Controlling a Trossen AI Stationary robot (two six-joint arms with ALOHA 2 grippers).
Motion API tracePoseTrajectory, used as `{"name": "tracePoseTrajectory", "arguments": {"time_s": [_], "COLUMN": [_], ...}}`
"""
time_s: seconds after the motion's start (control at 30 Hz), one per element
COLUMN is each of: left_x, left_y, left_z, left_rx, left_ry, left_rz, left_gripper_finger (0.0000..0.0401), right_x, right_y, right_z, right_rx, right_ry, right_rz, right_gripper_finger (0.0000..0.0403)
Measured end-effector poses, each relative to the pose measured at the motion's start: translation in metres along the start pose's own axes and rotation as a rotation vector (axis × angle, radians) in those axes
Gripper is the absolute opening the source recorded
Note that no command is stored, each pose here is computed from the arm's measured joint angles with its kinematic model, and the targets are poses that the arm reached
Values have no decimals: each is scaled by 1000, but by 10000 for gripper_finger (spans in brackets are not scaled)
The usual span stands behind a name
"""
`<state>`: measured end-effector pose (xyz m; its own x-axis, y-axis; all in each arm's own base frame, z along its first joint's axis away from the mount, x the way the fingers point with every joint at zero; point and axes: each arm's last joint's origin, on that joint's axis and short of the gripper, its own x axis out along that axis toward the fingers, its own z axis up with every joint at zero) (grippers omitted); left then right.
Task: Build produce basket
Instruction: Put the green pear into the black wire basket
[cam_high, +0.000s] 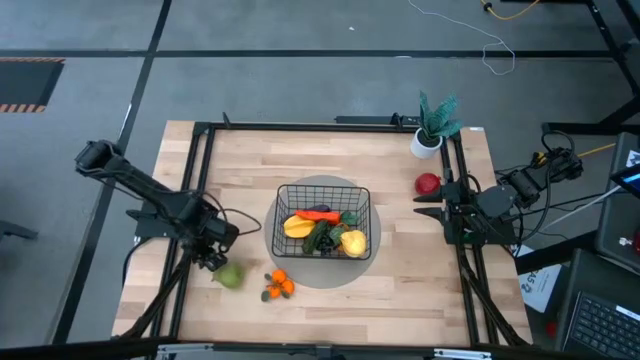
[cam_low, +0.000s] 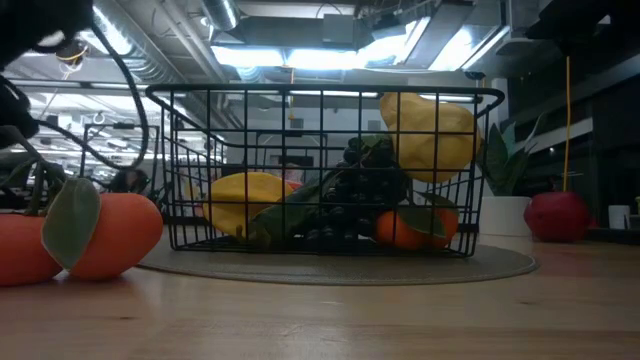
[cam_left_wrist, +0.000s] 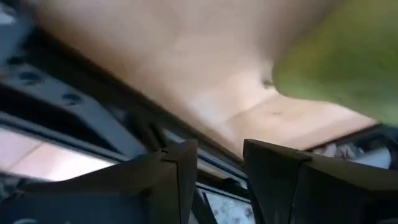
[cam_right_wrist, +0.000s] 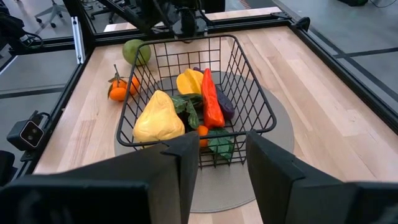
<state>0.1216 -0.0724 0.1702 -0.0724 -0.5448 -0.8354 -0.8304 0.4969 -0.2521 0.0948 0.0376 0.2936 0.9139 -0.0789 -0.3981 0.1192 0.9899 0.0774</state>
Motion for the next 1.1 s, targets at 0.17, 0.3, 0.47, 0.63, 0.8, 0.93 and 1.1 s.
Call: {"name": "tracePoseTrajectory", "arguments": {"time_s": [0.17,0.3,0.47,0.63,0.8,0.93,1.1], "left_x": [6,10,21,28,35,46,60], "left_y": [-24,-39,-36,-33,-37,-43,-56], "left_z": [-13,-29,-49,-65,-76,-83,-89], "left_rx": [199,246,133,-4,-72,-44,-20], "left_ry": [-25,-34,-6,-40,-126,-131,-106], "left_rz": [-177,-300,-271,-291,-407,-450,-448], "left_gripper_finger": [103,85,62,41,11,3,1], "right_x": [0,0,0,0,0,0,0], "right_y": [0,0,0,0,0,0,0], "right_z": [0,0,0,0,-1,-1,-1], "right_rx": [1,1,3,1,26,26,21], "right_ry": [0,0,0,1,7,14,15], "right_rz": [0,0,0,0,5,4,3], "right_gripper_finger": [124,124,124,124,124,124,124]}}
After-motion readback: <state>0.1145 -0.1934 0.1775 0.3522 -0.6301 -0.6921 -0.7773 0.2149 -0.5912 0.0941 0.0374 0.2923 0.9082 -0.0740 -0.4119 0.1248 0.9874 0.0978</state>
